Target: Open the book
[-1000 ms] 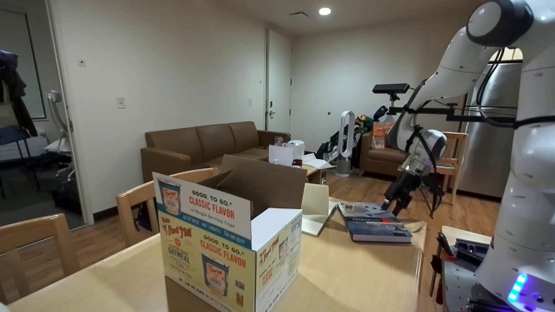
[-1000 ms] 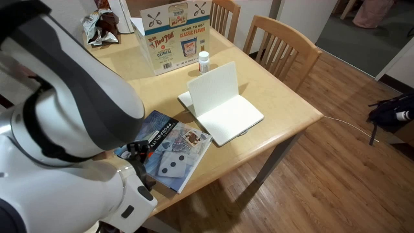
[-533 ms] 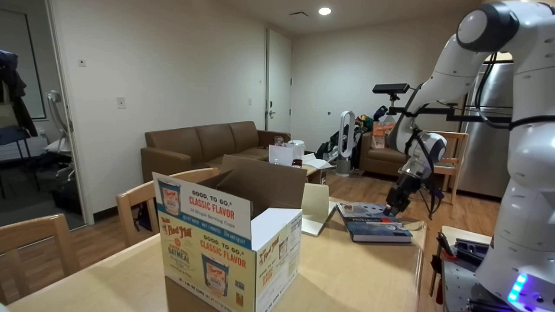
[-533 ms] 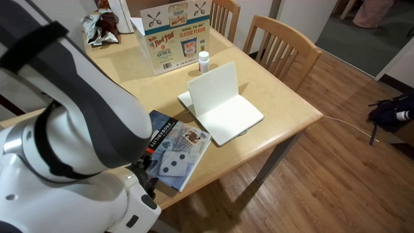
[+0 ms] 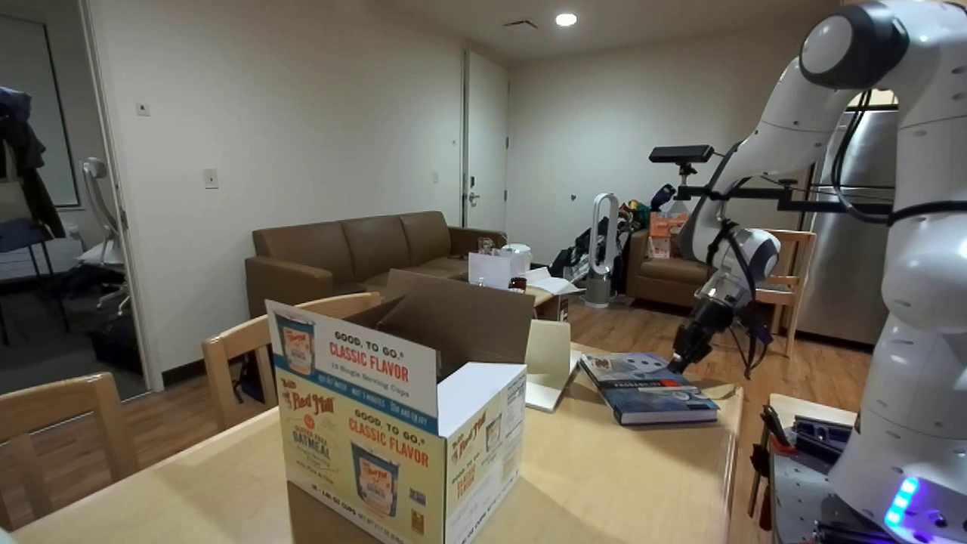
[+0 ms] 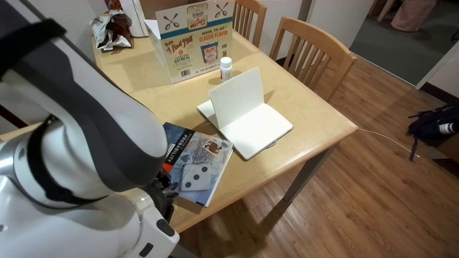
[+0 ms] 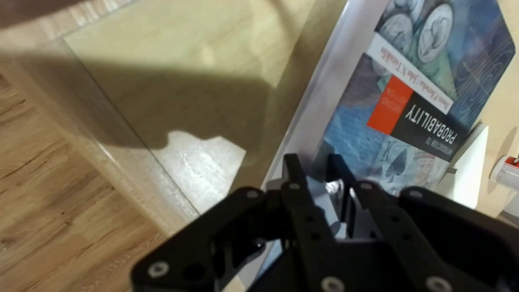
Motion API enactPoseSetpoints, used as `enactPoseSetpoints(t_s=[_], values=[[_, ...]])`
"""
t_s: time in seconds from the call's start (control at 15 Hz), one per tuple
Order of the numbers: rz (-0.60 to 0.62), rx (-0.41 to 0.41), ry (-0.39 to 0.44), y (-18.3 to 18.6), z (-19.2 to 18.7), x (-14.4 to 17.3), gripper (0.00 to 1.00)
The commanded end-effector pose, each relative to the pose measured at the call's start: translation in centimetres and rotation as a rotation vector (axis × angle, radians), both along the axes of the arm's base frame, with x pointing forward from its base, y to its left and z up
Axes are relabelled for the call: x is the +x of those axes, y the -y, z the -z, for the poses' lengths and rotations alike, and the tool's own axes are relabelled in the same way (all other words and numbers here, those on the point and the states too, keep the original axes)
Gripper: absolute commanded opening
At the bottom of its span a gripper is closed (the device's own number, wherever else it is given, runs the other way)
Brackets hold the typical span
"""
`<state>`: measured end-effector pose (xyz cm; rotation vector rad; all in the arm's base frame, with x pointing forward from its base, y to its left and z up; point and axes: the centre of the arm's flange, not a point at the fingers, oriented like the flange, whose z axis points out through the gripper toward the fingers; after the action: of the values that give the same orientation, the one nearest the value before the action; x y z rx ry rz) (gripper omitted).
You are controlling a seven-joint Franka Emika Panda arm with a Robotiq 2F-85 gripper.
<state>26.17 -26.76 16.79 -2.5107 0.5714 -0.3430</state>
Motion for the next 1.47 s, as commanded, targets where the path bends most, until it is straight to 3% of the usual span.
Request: enactPoseSetpoints(t_s=[0.0, 0.27, 0.6, 0.73, 1.13, 1.4], values=[[0.000, -0.022, 0.009, -0.4, 0.1, 0.6, 0.05], [-0.008, -0.041, 0.007, -0.8, -1.0, 1.4, 0.04], [-0.097, -0.112, 0.008, -3.3, -3.5, 6.4, 0.04], [-0.110, -0.133, -0.023, -4.7, -4.8, 8.6, 0.04], [-0.112, -0.246, -0.218, -9.6, -8.4, 12.8, 0.04], [-0.140, -0.242, -0.291, -12.1, -9.0, 14.8, 0.04]])
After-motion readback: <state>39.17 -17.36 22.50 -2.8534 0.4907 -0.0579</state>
